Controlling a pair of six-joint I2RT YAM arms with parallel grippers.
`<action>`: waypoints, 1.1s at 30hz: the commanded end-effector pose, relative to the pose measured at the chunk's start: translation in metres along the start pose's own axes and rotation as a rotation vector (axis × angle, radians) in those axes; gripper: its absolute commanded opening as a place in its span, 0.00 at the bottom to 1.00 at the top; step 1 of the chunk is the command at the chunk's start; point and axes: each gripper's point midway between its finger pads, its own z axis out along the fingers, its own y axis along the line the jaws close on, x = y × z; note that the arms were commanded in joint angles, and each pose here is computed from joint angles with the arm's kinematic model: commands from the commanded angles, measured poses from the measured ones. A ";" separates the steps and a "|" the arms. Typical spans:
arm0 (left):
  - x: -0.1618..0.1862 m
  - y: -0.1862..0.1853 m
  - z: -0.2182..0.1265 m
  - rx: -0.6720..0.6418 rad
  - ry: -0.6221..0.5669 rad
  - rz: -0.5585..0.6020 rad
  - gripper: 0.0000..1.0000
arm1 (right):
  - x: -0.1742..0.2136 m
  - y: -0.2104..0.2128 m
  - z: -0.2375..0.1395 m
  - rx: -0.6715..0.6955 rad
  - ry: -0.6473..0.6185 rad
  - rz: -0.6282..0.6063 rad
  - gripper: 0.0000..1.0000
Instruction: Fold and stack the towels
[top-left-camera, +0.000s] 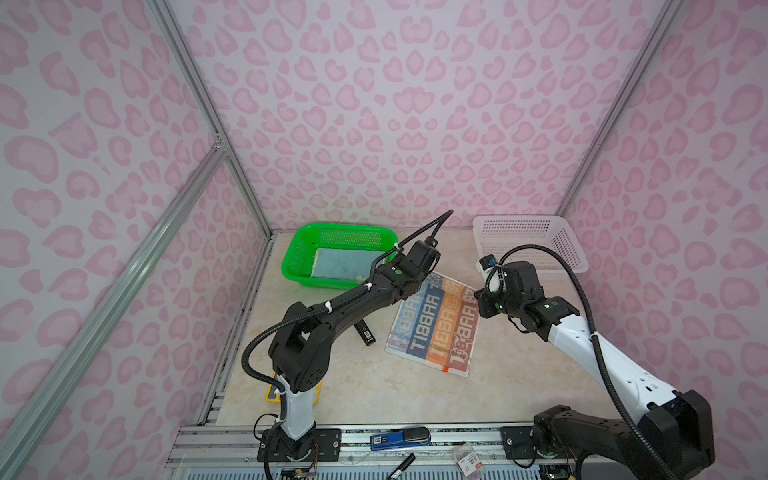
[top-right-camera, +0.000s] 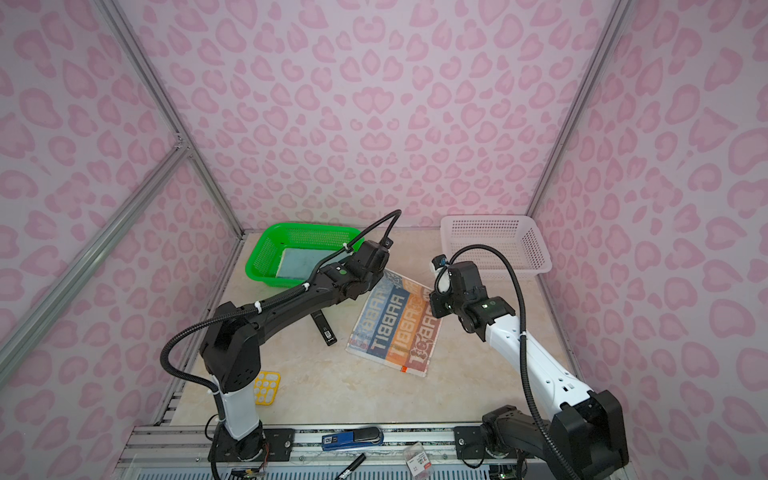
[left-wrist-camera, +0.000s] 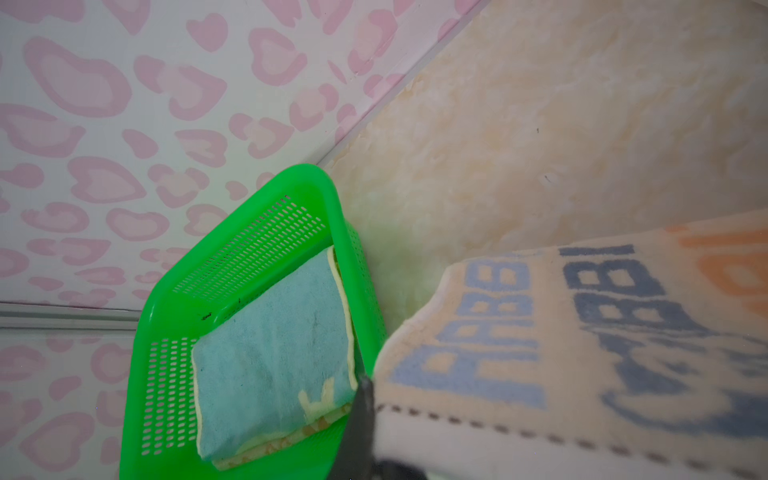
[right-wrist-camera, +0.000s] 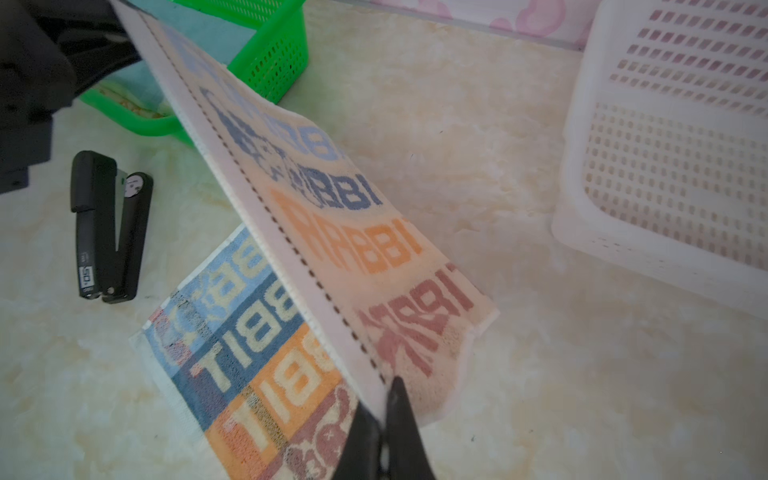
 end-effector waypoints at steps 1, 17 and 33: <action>0.016 0.009 -0.009 -0.045 0.026 -0.008 0.02 | 0.037 0.007 -0.005 -0.010 0.112 0.033 0.00; 0.077 -0.032 -0.041 0.046 0.131 -0.008 0.02 | 0.097 0.045 -0.016 -0.105 0.210 0.059 0.00; 0.108 -0.050 -0.056 0.139 0.189 -0.049 0.02 | 0.108 0.062 -0.031 -0.183 0.197 0.081 0.00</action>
